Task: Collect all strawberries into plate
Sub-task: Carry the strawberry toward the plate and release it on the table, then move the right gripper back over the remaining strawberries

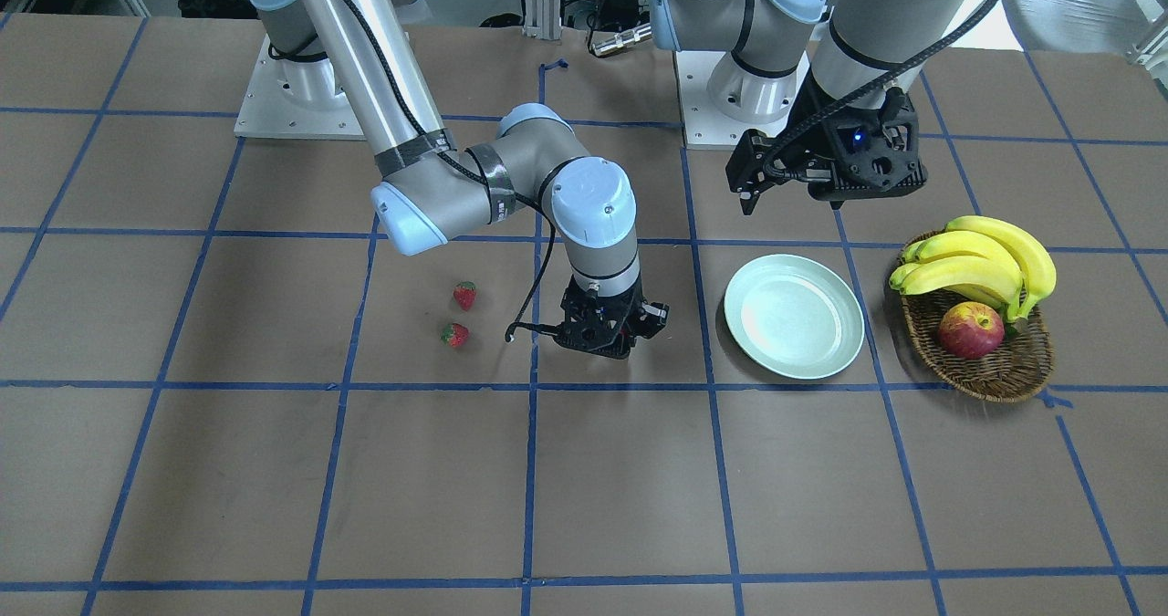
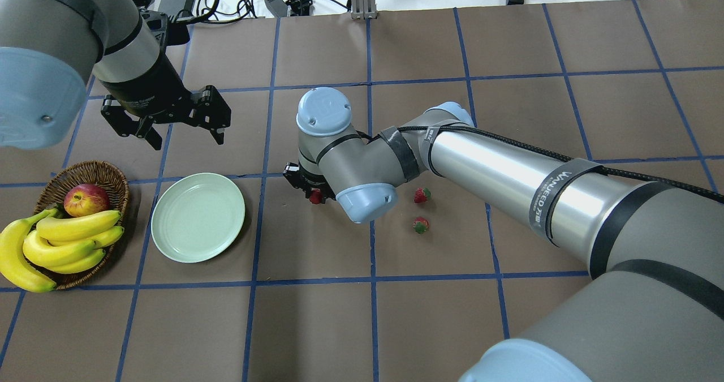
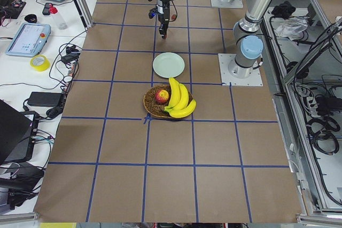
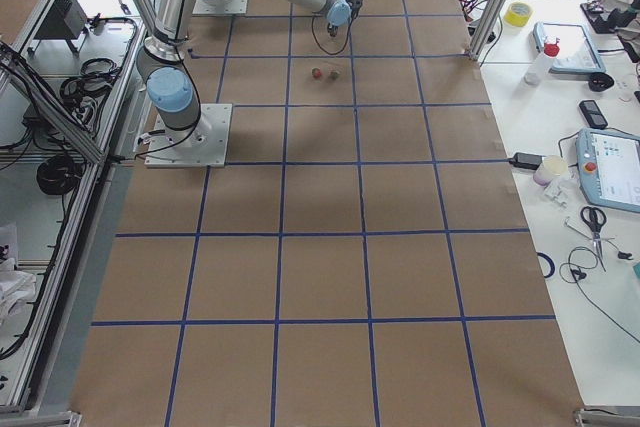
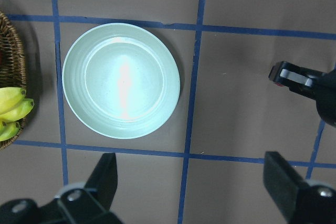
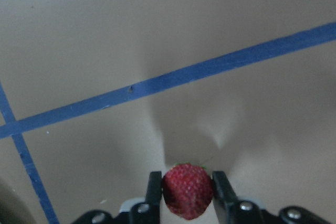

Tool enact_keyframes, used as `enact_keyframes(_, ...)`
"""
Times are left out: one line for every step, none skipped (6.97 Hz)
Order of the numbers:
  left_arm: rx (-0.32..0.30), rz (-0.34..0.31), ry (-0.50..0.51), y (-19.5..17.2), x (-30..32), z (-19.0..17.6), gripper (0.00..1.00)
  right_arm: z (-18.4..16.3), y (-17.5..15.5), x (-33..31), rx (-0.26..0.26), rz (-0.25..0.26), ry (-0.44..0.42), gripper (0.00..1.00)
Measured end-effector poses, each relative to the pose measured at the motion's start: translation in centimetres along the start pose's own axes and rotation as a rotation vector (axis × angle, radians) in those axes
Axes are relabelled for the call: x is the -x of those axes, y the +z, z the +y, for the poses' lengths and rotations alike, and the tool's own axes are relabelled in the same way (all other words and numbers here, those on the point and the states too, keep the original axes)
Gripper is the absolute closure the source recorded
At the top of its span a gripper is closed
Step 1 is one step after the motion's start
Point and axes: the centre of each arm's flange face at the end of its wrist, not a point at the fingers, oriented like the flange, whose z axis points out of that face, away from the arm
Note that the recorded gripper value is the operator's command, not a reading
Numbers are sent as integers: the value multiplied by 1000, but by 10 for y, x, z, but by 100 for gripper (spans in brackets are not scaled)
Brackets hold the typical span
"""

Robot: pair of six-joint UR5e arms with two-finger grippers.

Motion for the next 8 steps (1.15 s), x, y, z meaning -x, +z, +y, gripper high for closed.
enact_keyframes(0,0,0,0,0,0,0,1,0,-1,-2,8,-1,0)
enact_keyframes(0,0,0,0,0,0,0,0,-1,-5,-4,24,-3,0)
enact_keyframes(1,0,1,0,0,0,0,-5,-14,-11,-14,42,-6,0)
enact_keyframes(0,0,1,0,0,0,0,-21,-39,-26,-26,61,-18,0)
enact_keyframes(1,0,1,0,0,0,0,-42,-66,-50,-24,89,-36,2)
enact_keyframes(2,1,1,1,0,0,0,-60,-88,-79,-12,116,-57,5)
enact_keyframes(1,1,2,1,-1,0,0,-69,-94,-106,-1,154,-77,7)
enact_keyframes(1,1,4,1,-2,0,0,-70,-86,-130,-1,198,-95,7)
